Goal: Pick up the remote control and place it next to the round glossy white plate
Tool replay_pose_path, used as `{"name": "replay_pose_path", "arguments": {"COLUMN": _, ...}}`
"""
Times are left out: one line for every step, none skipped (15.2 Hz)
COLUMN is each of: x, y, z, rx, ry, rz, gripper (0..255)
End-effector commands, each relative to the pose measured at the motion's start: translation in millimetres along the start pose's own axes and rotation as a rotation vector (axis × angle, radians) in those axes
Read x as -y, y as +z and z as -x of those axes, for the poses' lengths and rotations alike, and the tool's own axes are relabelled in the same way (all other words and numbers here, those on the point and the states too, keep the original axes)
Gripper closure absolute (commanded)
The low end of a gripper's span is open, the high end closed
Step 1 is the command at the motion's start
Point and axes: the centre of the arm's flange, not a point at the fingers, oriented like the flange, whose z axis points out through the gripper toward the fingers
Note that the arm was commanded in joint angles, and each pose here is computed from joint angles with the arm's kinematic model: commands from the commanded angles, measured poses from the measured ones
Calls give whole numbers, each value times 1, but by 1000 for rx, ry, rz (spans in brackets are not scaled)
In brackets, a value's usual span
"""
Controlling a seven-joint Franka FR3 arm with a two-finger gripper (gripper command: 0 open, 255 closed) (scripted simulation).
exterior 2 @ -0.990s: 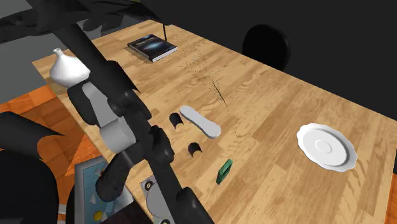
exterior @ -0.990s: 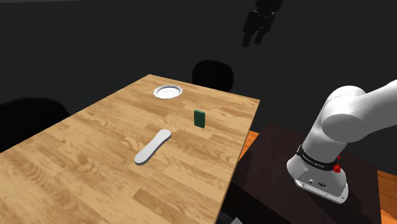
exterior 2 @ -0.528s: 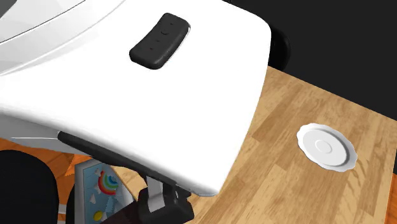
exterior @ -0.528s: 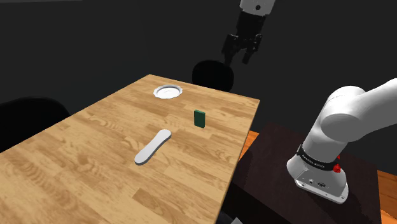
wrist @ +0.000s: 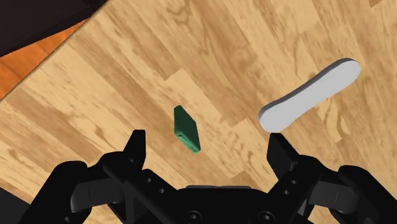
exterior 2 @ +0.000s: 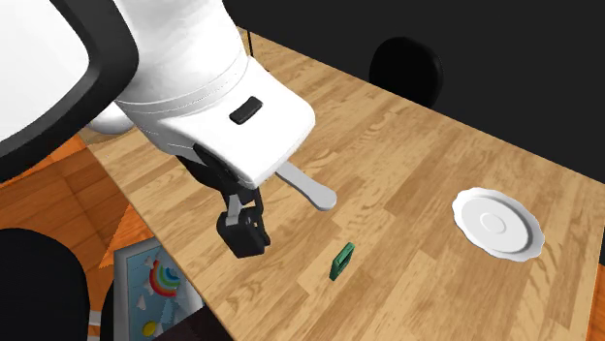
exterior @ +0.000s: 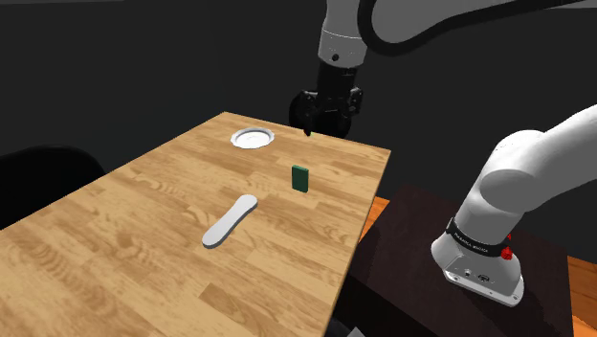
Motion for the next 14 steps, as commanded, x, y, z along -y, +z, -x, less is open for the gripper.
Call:
{"name": "replay_pose_path", "arguments": {"x": 22, "y": 19, "z": -1, "rx": 7, "ry": 60, "rz": 9, "gripper": 0}}
{"name": "replay_pose_path", "arguments": {"x": 32, "y": 29, "z": -1, "rx": 10, "ry": 88, "rz": 13, "gripper": 0}}
{"name": "replay_pose_path", "arguments": {"x": 42, "y": 38, "z": -2, "rx": 14, "ry": 116, "rz": 18, "gripper": 0}}
{"name": "replay_pose_path", "arguments": {"x": 53, "y": 47, "z": -2, "rx": 17, "ry": 144, "rz": 23, "gripper": 0}}
{"name": "replay_pose_path", "arguments": {"x": 63, "y": 56, "z": -3, "rx": 21, "ry": 172, "rz": 28, "gripper": 0}}
{"name": "replay_pose_path", "arguments": {"x": 73, "y": 66, "z": -4, "rx": 24, "ry": 200, "rz": 33, "gripper": 0}}
{"name": "replay_pose_path", "arguments": {"x": 82, "y": 75, "z": -5, "rx": 27, "ry": 228, "rz": 38, "gripper": 0}}
{"name": "replay_pose_path", "arguments": {"x": 92, "y": 85, "z": -7, "rx": 31, "ry": 256, "rz": 43, "gripper": 0}}
{"name": "replay_pose_path", "arguments": {"x": 102, "y": 94, "z": -9, "rx": 34, "ry": 284, "rz": 48, "gripper": 0}}
{"name": "replay_pose_path", "arguments": {"x": 111, "y": 104, "z": -11, "rx": 38, "ry": 311, "rz": 53, "gripper": 0}}
{"name": "replay_pose_path", "arguments": {"x": 121, "y": 114, "z": -13, "rx": 41, "ry": 339, "rz": 58, "gripper": 0}}
{"name": "replay_pose_path", "arguments": {"x": 130, "y": 123, "z": -16, "rx": 45, "ry": 367, "rz": 63, "gripper": 0}}
{"name": "replay_pose_path", "arguments": {"x": 140, "y": 133, "z": -18, "rx": 48, "ry": 395, "rz": 68, "gripper": 0}}
{"name": "replay_pose_path", "arguments": {"x": 149, "y": 143, "z": -21, "rx": 51, "ry": 423, "rz": 73, "gripper": 0}}
